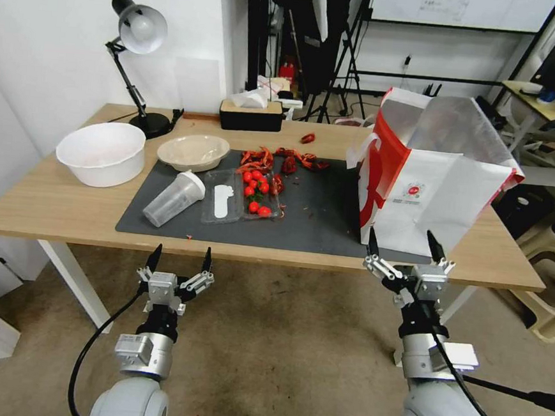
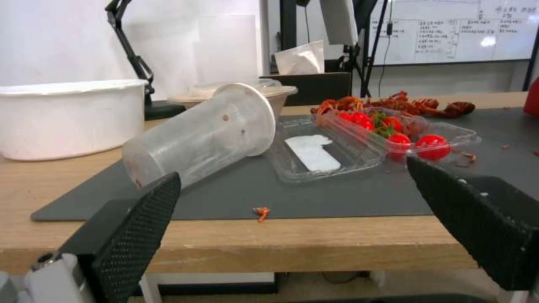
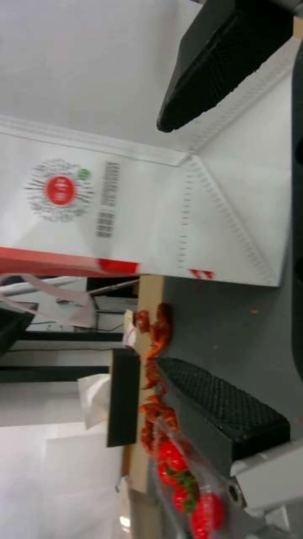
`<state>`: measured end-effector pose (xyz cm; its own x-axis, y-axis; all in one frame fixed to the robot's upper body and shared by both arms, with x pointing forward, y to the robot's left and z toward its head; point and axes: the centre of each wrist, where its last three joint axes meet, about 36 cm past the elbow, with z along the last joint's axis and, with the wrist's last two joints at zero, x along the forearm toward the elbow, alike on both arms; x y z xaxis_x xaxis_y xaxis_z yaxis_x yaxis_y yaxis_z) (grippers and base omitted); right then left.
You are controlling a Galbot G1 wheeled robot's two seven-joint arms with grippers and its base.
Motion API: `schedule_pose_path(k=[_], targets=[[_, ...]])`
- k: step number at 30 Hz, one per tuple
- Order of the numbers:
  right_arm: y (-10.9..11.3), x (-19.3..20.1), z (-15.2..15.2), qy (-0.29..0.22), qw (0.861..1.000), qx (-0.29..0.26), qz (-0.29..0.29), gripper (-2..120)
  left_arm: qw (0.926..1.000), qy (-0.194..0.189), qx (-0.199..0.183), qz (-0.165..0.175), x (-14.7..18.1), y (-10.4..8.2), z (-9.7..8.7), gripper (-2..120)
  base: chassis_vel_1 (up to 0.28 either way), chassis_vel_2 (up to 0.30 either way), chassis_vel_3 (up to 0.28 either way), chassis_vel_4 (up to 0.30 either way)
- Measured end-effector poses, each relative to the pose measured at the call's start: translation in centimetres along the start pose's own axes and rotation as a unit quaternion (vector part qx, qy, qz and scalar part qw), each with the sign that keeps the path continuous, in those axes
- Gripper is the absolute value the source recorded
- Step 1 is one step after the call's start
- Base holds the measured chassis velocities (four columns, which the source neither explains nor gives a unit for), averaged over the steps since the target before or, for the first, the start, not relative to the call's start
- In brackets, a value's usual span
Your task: Pick up the trash from the table and place it into the takeout bag.
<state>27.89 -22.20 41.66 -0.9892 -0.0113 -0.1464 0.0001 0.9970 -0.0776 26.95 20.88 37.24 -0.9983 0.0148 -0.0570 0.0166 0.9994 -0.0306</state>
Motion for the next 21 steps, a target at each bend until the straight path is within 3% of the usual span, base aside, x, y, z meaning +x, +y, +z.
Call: schedule_pose_path(k=[21], targets=[[0.3,1.4,2.8,0.029,0.999,-0.015,-0.002,100,1.0,0.0,-0.004,0.0,0.0,0.1,0.0,100,0.0,0.0,0.0,0.0]])
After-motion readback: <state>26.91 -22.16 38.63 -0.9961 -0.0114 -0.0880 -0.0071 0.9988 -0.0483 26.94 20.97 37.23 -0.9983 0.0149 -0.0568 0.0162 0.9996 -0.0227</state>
